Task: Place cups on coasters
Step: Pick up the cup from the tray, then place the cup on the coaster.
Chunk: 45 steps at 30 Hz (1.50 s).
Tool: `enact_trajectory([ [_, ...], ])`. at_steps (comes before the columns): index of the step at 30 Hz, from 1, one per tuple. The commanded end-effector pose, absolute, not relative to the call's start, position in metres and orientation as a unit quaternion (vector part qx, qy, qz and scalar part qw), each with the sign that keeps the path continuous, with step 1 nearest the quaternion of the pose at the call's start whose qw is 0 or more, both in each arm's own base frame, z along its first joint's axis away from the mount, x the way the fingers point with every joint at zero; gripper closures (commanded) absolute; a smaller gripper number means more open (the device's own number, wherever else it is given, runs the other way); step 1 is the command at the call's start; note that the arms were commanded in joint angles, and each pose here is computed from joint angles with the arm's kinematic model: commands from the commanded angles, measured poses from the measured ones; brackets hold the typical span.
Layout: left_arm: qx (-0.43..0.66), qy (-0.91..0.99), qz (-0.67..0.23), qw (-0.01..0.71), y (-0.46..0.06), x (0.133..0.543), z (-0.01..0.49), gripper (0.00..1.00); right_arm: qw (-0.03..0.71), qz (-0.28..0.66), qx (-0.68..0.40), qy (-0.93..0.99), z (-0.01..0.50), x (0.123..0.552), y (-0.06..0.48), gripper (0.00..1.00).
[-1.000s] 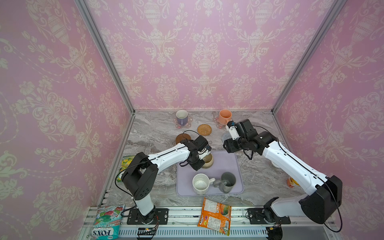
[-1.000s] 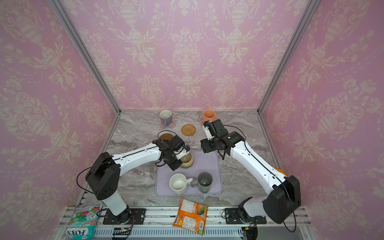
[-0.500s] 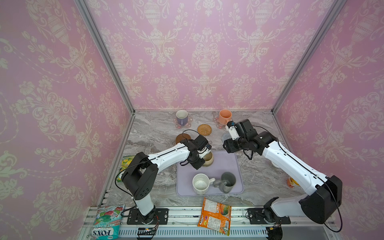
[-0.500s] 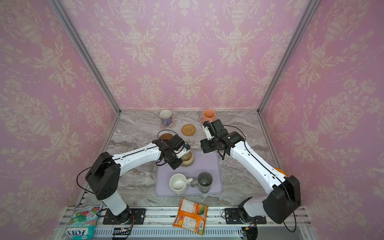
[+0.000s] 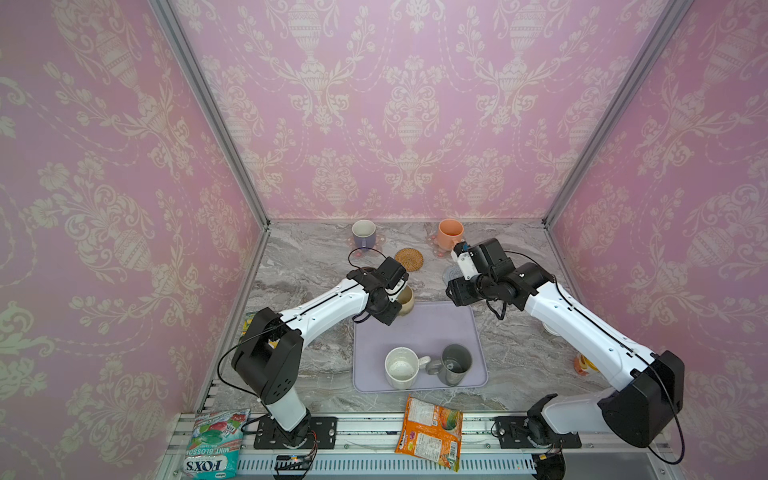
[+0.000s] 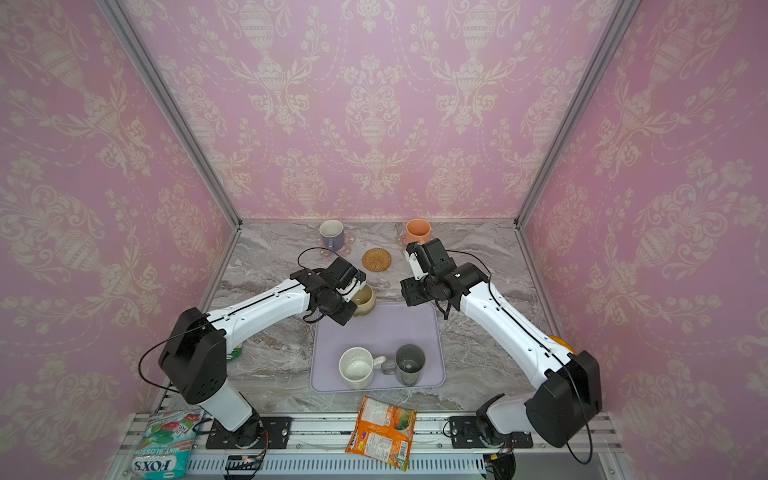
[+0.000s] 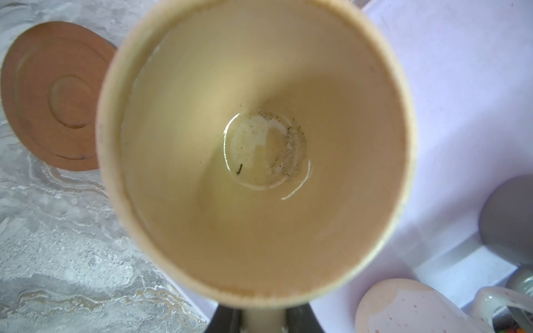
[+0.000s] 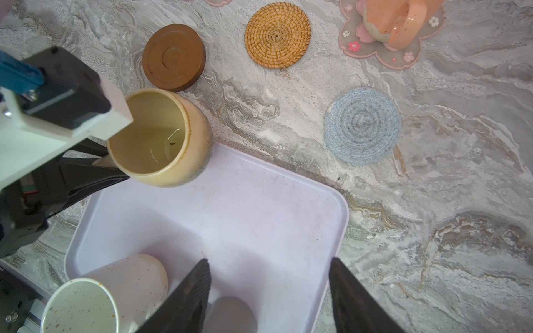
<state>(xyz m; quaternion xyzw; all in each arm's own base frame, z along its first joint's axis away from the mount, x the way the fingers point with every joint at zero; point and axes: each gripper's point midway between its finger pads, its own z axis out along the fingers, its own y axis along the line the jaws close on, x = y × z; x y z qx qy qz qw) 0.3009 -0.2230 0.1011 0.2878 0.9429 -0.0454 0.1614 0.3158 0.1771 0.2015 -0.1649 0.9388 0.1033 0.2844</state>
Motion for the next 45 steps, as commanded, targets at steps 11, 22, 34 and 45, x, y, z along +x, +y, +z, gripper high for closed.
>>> enact_trajectory([
  [11, 0.124, 0.952, -0.026, 0.278, -0.176, 0.354, 0.161, 1.00, 0.279, 0.094, -0.162, 0.942, 0.195, 0.319, 0.177, 0.33],
  [22, 0.050, 0.950, 0.005, 0.307, -0.141, 0.375, 0.172, 1.00, 0.274, 0.089, -0.162, 0.944, 0.191, 0.321, 0.177, 0.33],
  [34, -0.004, 0.953, -0.003, 0.302, -0.128, 0.400, 0.160, 1.00, 0.274, 0.080, -0.161, 0.945, 0.190, 0.322, 0.175, 0.33],
  [45, -0.065, 0.954, -0.006, 0.293, -0.131, 0.419, 0.145, 1.00, 0.270, 0.074, -0.163, 0.946, 0.186, 0.324, 0.174, 0.33],
])
